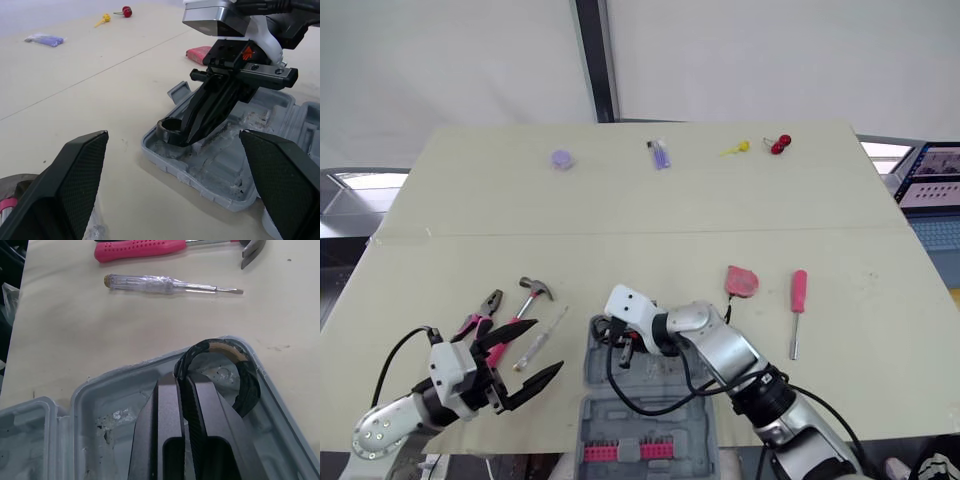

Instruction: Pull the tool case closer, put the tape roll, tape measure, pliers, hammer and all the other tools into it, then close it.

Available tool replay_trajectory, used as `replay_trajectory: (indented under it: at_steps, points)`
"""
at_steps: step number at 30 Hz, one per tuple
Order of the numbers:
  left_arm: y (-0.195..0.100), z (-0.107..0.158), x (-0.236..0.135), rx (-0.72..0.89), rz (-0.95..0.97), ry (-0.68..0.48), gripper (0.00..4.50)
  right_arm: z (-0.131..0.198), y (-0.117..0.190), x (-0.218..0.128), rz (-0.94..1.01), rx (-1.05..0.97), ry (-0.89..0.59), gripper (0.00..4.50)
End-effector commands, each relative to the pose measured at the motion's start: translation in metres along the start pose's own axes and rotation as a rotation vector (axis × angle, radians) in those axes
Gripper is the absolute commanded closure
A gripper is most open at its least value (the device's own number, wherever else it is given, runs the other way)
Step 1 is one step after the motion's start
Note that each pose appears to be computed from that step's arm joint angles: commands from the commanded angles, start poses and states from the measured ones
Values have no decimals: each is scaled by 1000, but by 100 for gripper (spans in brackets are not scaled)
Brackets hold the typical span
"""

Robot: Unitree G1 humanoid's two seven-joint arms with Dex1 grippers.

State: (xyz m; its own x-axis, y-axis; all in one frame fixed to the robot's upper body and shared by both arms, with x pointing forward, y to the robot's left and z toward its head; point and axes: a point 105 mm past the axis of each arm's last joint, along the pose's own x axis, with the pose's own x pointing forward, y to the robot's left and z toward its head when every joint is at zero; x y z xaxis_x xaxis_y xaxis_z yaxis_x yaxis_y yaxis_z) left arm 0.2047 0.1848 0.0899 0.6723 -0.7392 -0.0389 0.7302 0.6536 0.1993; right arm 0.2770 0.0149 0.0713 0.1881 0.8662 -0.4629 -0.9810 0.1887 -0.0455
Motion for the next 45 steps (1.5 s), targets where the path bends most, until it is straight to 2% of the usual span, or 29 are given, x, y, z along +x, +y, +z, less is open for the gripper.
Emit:
replay_trajectory:
  at_steps: [1,31,45]
  points:
    - [-1,3,-2,16,-2,-2,0,10,3,5,2,-30,-24,445]
    - [-1,3,0,19,-2,2,0,5,-3,11,-19,-42,13,445]
    - [-1,2,2,19,10,3,0,14,3,8,14,-39,-30,445]
